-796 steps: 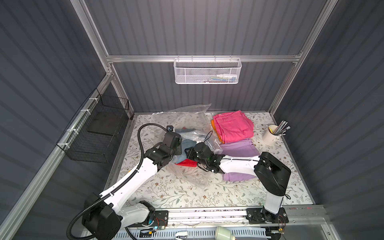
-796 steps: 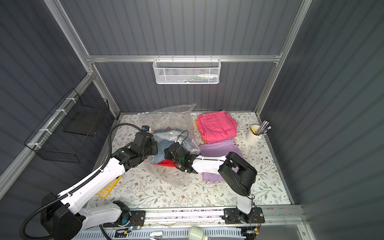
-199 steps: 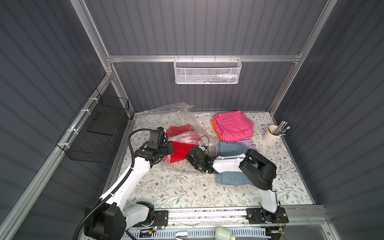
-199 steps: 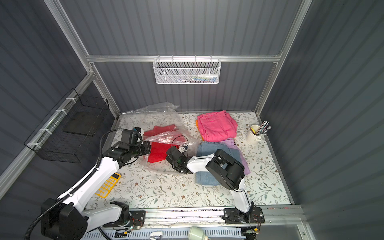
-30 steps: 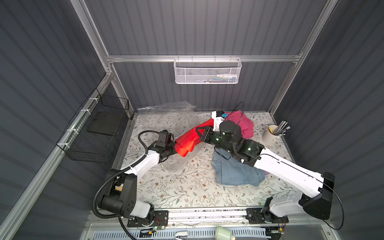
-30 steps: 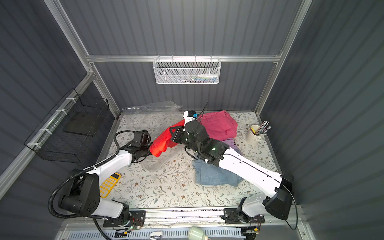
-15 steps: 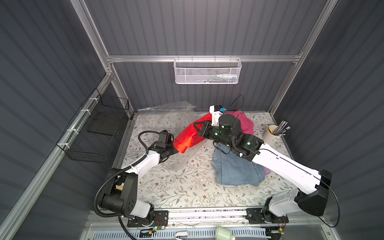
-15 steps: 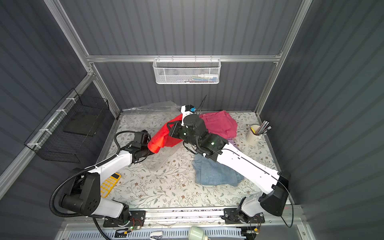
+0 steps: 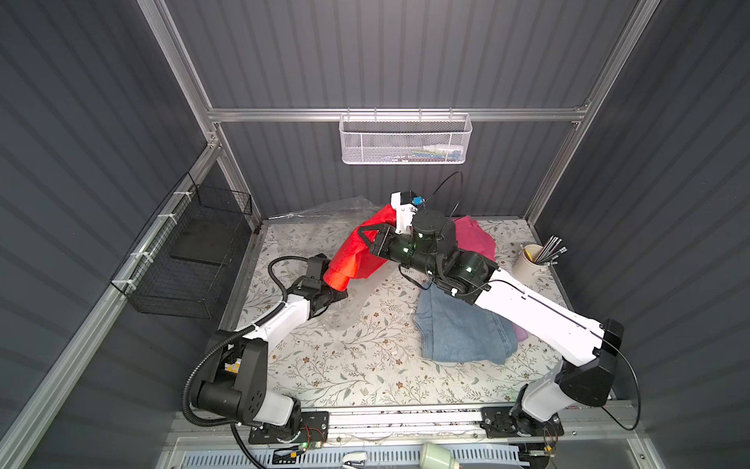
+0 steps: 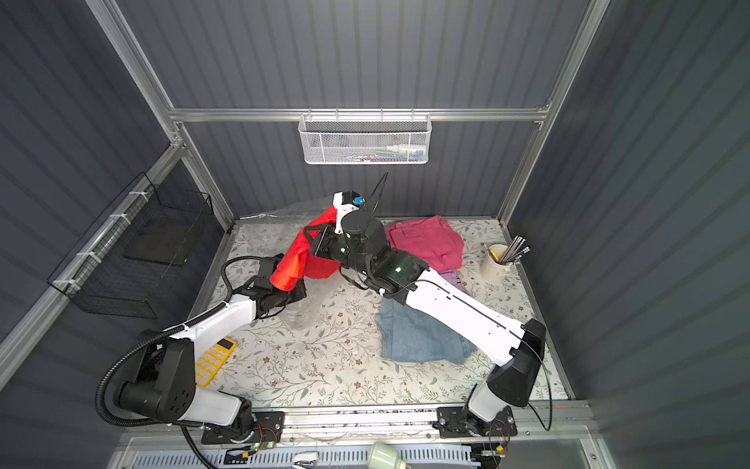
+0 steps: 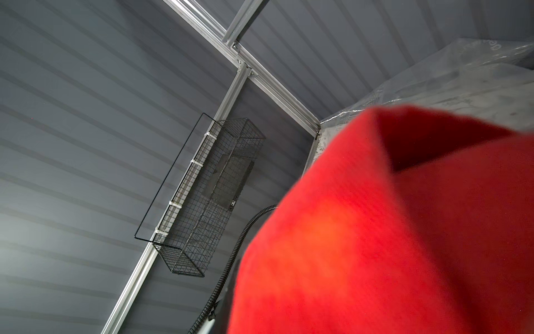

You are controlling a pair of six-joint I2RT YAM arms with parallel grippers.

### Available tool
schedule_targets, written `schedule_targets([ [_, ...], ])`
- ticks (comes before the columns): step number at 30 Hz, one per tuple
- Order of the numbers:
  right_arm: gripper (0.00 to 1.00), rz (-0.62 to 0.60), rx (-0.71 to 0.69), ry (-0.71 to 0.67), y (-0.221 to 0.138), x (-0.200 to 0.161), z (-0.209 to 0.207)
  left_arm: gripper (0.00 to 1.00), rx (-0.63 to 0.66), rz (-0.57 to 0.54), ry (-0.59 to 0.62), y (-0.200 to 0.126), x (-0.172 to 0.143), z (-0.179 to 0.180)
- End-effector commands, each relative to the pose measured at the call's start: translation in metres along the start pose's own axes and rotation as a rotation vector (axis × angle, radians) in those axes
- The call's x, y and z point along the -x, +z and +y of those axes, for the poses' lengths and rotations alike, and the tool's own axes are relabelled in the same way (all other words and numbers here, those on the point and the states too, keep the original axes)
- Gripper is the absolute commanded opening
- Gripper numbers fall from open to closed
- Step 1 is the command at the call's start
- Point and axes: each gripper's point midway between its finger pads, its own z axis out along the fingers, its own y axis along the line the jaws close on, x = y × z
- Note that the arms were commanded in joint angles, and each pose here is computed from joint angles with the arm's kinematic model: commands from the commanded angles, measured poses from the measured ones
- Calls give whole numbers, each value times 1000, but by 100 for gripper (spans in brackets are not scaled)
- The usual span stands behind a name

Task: Take the trousers out of the vacuum bag
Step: Take out the trousers from the vacuum bag.

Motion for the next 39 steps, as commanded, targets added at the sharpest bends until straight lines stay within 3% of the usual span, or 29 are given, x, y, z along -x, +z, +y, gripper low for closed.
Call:
schedule_targets([
  [1, 0, -185, 235, -3, -45, 51, 67, 0, -68, 10, 2, -13, -6, -12],
  [6, 0, -207, 178, 57, -53, 43, 30, 0, -82, -41, 34, -34, 6, -19],
  [14, 0, -131, 139, 121, -49, 10, -5, 0, -100, -88, 49, -55, 17, -26],
  [26, 0, -123, 289, 131, -38, 19, 33, 0, -104, -74, 38, -52, 12, -26],
  [32, 0, -163, 348, 96, -52, 38, 56, 0, -94, -73, 44, -53, 12, -24],
  [39, 0, -233, 279, 76, -79, 57, 28, 0, -75, -66, 47, -50, 9, -19],
])
